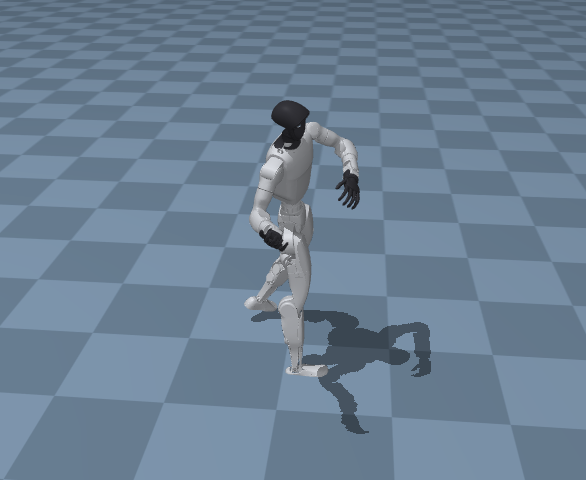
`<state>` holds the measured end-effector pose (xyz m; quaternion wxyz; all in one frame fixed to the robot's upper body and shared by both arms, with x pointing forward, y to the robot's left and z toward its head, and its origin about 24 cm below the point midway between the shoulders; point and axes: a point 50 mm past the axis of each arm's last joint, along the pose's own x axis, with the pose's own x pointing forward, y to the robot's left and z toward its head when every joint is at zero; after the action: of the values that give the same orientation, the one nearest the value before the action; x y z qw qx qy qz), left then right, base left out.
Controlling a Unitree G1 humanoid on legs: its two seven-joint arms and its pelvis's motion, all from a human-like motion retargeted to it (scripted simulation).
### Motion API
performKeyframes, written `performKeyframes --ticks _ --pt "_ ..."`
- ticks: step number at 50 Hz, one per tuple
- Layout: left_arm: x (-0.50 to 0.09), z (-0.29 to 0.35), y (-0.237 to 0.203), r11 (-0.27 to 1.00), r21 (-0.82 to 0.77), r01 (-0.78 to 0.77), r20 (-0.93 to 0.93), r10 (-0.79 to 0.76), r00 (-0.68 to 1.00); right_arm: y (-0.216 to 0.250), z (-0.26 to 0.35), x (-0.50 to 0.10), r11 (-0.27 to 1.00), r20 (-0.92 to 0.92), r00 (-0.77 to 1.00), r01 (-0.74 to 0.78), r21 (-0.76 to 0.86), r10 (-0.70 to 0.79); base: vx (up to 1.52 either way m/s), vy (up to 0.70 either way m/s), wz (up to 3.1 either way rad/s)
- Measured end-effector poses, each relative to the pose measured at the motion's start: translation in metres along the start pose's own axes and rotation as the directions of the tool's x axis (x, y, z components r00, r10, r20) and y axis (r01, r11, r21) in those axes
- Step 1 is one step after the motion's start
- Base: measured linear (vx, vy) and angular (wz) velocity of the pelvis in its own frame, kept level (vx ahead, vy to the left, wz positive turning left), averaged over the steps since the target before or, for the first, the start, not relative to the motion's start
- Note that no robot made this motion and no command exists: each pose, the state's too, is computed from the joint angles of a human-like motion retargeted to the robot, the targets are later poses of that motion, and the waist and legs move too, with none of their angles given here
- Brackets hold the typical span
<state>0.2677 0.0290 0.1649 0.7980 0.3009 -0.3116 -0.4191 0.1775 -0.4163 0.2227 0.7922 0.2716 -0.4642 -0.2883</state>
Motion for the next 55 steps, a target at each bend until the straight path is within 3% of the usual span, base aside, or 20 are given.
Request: performKeyframes --ticks 6,11,17,22,26,27,29,31,32,33,34,35,36,39,42,48,52,55 --pt "-0.05 -0.002 0.026 0.971 0.037 -0.236 -0.042 0.238 0.97 0.019 0.05 0.023 0.994 0.283 0.959 0.001 -0.109 0.03 -0.14 0.11 1.16" --pt "-0.116 -0.005 0.049 0.851 -0.043 -0.524 -0.182 0.509 0.841 0.033 0.091 0.032 0.971 0.465 0.884 0.073 -0.227 0.042 -0.13 0.18 1.66" --pt "-0.183 -0.012 0.059 0.731 -0.017 -0.682 -0.367 0.63 0.684 0.041 0.109 0.033 0.936 0.558 0.829 0.158 -0.313 0.046 -0.03 0.27 2.05" --pt "-0.202 -0.029 0.066 0.711 0.045 -0.701 -0.467 0.636 0.615 0.108 0.112 0.041 0.889 0.602 0.758 0.063 -0.453 0.253 0.07 0.35 2.26" --pt "-0.17 -0.046 0.068 0.769 0.029 -0.638 -0.459 0.577 0.675 0.189 0.108 0.049 0.795 0.563 0.668 -0.073 -0.602 0.487 0.09 0.25 2.19" --pt "-0.157 -0.05 0.068 0.786 0.015 -0.618 -0.444 0.559 0.7 0.206 0.104 0.054 0.723 0.52 0.653 -0.061 -0.688 0.551 0.09 0.18 2.31" --pt "-0.133 -0.053 0.068 0.831 0.008 -0.557 -0.407 0.511 0.757 0.223 0.089 0.074 0.43 0.343 0.664 0.036 -0.902 0.665 0.09 0.13 2.42" --pt "-0.109 -0.052 0.069 0.888 0.047 -0.457 -0.361 0.442 0.821 0.209 0.058 0.097 -0.171 -0.05 0.736 0.09 -0.981 0.675 0.1 0.09 2.51" --pt "-0.099 -0.05 0.068 0.916 0.074 -0.394 -0.34 0.395 0.854 0.19 0.042 0.103 -0.499 -0.296 0.772 0.031 -0.866 0.562 0.1 0.07 2.55" --pt "-0.09 -0.049 0.066 0.936 0.097 -0.339 -0.324 0.352 0.878 0.168 0.027 0.105 -0.715 -0.483 0.784 -0.074 -0.695 0.389 0.1 0.06 2.58" --pt "-0.081 -0.047 0.064 0.95 0.119 -0.288 -0.311 0.311 0.898 0.145 0.013 0.104 -0.847 -0.616 0.766 -0.195 -0.494 0.183 0.1 0.05 2.69" --pt "-0.092 -0.054 0.063 0.942 0.122 -0.314 -0.345 0.337 0.876 0.146 -0.033 0.102 -0.86 -0.698 0.71 -0.294 -0.417 0.096 0.1 0.04 2.8" --pt "-0.101 -0.059 0.061 0.928 0.117 -0.353 -0.37 0.371 0.852 0.175 -0.063 0.1 -0.886 -0.74 0.667 -0.289 -0.363 0.086 0.09 0.03 2.93" --pt "-0.113 -0.066 0.057 0.866 0.069 -0.495 -0.395 0.479 0.784 0.243 -0.074 0.097 -0.766 -0.684 0.652 -0.242 -0.595 0.325 0.1 0.0 2.8" --pt "-0.136 -0.077 0.062 0.84 0.108 -0.532 -0.466 0.516 0.719 0.259 -0.101 0.065 -0.565 -0.67 0.541 -0.378 -0.734 0.509 0.13 -0.02 2.28" --pt "-0.2 -0.085 0.089 0.783 0.182 -0.595 -0.593 0.57 0.568 0.266 -0.165 -0.031 -0.783 -0.866 0.14 -0.377 -0.495 0.479 0.12 -0.02 1.22" --pt "-0.239 -0.076 0.108 0.693 0.196 -0.694 -0.61 0.64 0.467 0.272 -0.173 -0.078 -0.718 -0.844 -0.067 -0.563 -0.409 0.533 0.09 -0.07 0.52" --pt "-0.257 -0.067 0.118 0.644 0.221 -0.732 -0.597 0.683 0.42 0.275 -0.169 -0.101 -0.72 -0.809 -0.17 -0.582 -0.378 0.563 0.03 -0.02 0.16"
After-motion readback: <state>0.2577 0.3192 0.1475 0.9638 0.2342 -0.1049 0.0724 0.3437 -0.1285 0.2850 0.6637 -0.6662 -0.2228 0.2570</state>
